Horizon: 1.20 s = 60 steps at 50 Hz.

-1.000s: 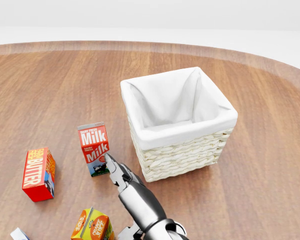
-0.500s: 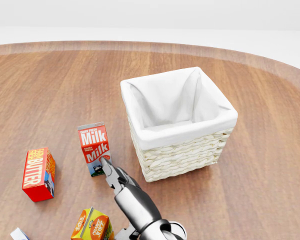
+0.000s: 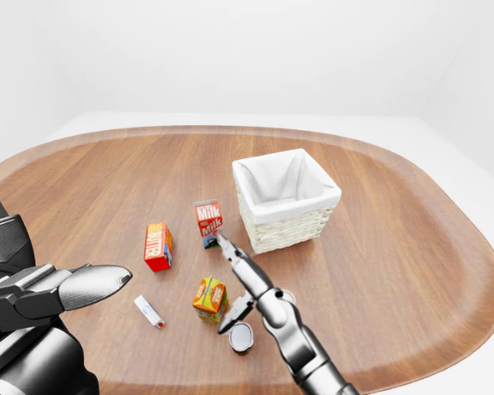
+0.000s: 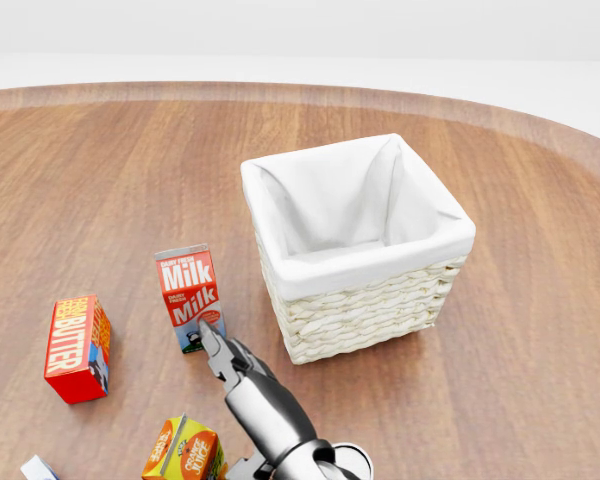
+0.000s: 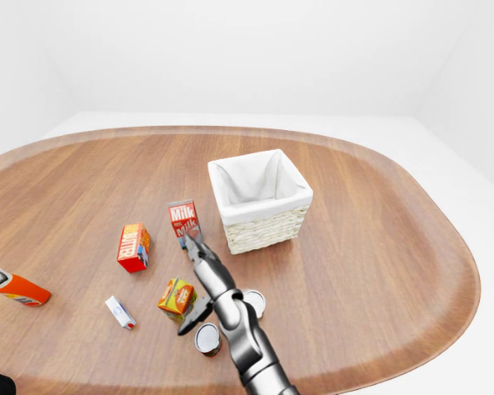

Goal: Pick up the orange juice, and put it in the basket.

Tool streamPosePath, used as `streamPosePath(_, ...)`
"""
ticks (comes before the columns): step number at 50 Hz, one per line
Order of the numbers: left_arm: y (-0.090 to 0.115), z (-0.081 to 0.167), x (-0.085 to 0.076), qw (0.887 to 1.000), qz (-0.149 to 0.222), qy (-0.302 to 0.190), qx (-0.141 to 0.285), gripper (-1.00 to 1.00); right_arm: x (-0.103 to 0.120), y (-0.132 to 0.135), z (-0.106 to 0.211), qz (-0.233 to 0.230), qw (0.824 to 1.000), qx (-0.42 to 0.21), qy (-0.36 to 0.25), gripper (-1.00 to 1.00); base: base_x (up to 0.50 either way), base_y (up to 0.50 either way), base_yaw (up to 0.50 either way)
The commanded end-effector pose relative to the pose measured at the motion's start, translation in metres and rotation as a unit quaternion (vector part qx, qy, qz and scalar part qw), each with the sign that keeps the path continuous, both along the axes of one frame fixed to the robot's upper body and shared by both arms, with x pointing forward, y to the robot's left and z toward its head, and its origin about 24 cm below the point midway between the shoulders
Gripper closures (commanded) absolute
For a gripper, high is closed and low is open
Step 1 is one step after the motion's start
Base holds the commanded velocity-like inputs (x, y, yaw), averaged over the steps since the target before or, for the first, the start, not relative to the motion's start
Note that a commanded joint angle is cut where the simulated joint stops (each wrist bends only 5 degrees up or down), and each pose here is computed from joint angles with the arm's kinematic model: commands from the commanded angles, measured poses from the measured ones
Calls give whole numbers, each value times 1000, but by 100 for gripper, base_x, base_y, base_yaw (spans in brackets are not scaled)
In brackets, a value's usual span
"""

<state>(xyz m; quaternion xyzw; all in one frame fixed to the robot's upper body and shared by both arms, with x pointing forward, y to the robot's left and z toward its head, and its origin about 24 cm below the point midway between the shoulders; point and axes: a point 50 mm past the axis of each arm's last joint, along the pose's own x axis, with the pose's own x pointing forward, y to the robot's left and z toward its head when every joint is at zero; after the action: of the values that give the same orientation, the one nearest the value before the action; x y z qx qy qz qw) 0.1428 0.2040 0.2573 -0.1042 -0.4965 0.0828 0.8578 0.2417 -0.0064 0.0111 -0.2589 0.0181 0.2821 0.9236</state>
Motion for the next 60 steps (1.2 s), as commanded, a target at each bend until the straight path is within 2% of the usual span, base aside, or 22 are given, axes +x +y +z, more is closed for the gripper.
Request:
streamPosePath(1, 0, 0, 0, 1000, 0, 0, 0, -100, 1, 4, -5, 3, 1000, -1, 4, -100, 0, 0, 0)
streamPosePath(60, 0, 0, 0, 1000, 0, 0, 0, -100, 6, 20, -24, 14, 999, -16, 39, -100, 0, 0, 0)
